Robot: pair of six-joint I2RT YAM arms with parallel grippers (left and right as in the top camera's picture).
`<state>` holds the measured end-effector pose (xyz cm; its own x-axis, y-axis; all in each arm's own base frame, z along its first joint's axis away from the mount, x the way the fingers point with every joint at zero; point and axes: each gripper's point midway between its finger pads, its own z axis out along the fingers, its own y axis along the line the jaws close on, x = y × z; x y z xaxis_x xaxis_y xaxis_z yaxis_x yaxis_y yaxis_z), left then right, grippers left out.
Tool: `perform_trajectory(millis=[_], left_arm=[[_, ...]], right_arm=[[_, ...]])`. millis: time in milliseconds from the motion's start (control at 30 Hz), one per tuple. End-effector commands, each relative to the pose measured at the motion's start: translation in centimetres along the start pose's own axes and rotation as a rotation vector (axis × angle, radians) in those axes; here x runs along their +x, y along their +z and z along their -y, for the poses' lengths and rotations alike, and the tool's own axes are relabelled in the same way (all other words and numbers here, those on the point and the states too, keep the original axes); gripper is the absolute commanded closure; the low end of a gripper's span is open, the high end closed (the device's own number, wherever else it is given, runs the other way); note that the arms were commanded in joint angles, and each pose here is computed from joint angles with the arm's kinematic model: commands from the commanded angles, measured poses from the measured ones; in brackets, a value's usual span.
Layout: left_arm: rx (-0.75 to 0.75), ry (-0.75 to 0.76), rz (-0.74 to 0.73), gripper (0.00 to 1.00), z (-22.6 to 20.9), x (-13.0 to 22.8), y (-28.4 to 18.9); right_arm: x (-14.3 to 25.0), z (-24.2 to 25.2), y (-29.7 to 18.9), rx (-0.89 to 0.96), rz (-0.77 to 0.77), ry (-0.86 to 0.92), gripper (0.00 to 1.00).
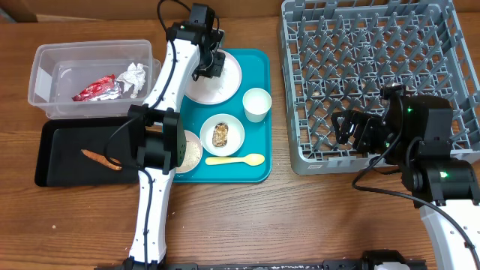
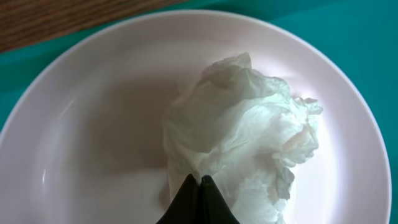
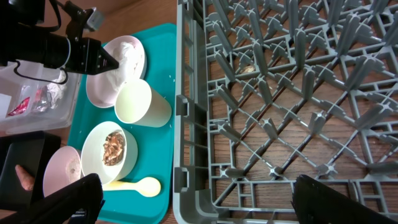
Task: Sort waste into correct bins and load items into the dishwasher
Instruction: 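Carry the tissue left and release it into the clear bin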
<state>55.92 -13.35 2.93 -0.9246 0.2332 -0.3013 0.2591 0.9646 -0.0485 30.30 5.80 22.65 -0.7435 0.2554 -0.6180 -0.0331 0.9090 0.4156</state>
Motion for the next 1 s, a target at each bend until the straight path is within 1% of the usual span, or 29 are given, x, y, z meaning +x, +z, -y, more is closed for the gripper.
perform_trajectory(millis=[0,133,167,200,267,367,467,567,700,800,867,933,967], left_arm=[[0.009,-0.075,0.080,0.96,0.1,-2.2,-4.2],[-0.007,-0.160,0.198,0.96,-1.0,-4.3,-12.1],[-0.045,-0.221,0.231,0.97,-2.1,-4.4,-14.9],[-0.089,-0.279,0.249,0.96,-3.2,-4.1,-16.8],[-0.172,-0.344,0.270,0.96,-5.3,-3.0,-20.1],[-0.276,-0.404,0.253,0.96,-8.1,-0.9,-23.0],[-0.358,-0.497,0.188,0.96,-11.2,1.8,-23.6],[-0.397,-0.595,0.101,0.96,-14.1,4.5,-22.9],[-0.425,-0.674,0.008,0.95,-17.5,6.9,-20.6],[-0.436,-0.700,-0.036,0.92,-19.1,7.9,-18.3],[-0.430,-0.710,-0.049,0.77,-19.6,8.0,-17.0],[-0.426,-0.711,-0.057,0.47,-19.9,8.0,-15.9],[-0.420,-0.705,-0.063,0.37,-19.9,8.0,-15.4]], right_arm=[[-1.1,-0.6,-0.7,-0.013,0.035,-0.010,0.00],[-1.1,-0.6,-0.7,-0.014,0.035,-0.010,0.00],[-1.1,-0.6,-0.7,-0.014,0.035,-0.010,0.00],[-1.1,-0.6,-0.7,-0.014,0.035,-0.010,0.00],[-1.1,-0.6,-0.7,-0.014,0.035,-0.010,0.00],[-1.1,-0.6,-0.7,-0.014,0.035,-0.010,0.00],[-1.1,-0.6,-0.7,-0.014,0.035,-0.010,0.00],[-1.1,-0.6,-0.7,-0.014,0.035,-0.010,0.00],[-1.2,-0.6,-0.7,-0.014,0.035,-0.010,0.00],[-1.2,-0.6,-0.7,-0.014,0.035,-0.010,0.00],[-1.2,-0.6,-0.7,-0.015,0.035,-0.010,0.00],[-1.2,-0.6,-0.7,-0.014,0.035,-0.010,0.00],[-1.2,-0.6,-0.7,-0.014,0.035,-0.010,0.00]])
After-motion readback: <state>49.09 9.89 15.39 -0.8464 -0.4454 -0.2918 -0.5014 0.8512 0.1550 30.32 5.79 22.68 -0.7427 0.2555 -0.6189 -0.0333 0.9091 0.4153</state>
